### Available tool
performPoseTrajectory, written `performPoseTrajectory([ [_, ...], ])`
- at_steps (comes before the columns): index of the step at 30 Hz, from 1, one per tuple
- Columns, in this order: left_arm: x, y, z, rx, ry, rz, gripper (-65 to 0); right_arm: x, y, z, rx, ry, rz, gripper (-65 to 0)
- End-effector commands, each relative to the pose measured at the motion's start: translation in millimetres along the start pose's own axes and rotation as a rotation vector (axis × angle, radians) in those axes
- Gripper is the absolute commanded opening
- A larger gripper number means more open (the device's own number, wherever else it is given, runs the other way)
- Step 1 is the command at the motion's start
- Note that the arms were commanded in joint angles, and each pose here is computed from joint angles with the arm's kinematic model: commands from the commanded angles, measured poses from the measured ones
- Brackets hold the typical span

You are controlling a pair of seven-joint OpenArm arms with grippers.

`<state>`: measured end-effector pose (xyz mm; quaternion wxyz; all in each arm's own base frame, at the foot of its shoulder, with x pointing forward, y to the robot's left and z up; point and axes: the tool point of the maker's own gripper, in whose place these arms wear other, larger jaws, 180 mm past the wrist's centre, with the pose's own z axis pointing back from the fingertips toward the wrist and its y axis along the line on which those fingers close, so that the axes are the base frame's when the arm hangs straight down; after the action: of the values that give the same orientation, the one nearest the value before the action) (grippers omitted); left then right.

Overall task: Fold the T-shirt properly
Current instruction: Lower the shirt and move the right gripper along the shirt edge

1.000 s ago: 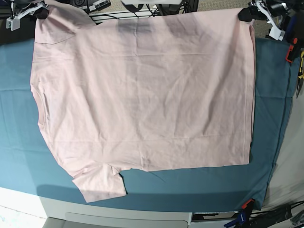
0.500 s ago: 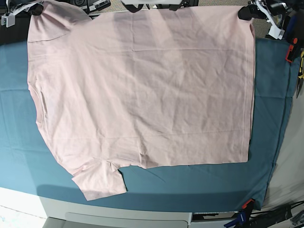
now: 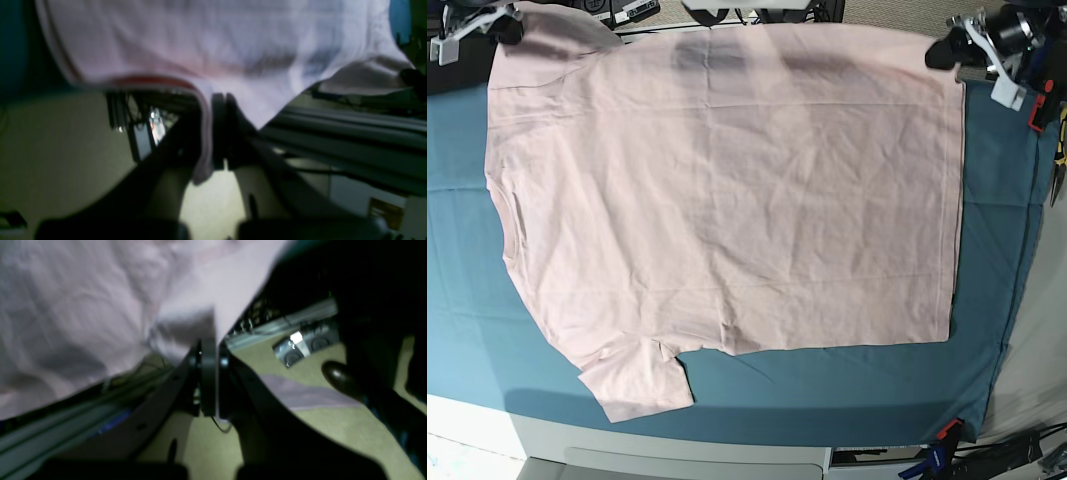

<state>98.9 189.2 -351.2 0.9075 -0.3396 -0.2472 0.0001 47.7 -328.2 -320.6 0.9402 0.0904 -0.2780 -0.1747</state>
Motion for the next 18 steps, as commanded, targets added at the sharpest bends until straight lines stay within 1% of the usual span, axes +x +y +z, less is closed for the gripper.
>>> performPoseTrajectory([
  [1, 9.3, -2.9, 3.2, -0.01, -0.022, -0.027, -65.0, 16.3, 2.4, 2.9, 0.008, -0.055, 0.027, -65.0],
  [6, 25.0, 3.6, 0.0, 0.023, -0.06, -0.069, -65.0, 53.3, 14.2, -10.3, 0.043, -0.183, 0.055, -65.0],
  [8, 31.8, 5.7, -1.5, 0.034, -0.072, -0.087, -65.0, 67.7, 14.6, -14.4, 0.031, -0.23, 0.065, -65.0],
  [11, 46.5, 8.5, -4.0, 0.05, -0.105, -0.121, -65.0, 88.2, 13.7, -24.7, -0.012, -0.291, 0.096, -65.0],
  [13, 55.5, 9.5, -5.3, 0.057, -0.124, -0.139, -65.0, 97.5, 20.3, -35.9, -0.017, -0.303, 0.128, -65.0],
  [18, 75.7, 16.4, -6.8, 0.1, -0.171, -0.173, -65.0, 107.9, 58.1, -71.1, 0.047, -0.283, 0.225, -65.0],
])
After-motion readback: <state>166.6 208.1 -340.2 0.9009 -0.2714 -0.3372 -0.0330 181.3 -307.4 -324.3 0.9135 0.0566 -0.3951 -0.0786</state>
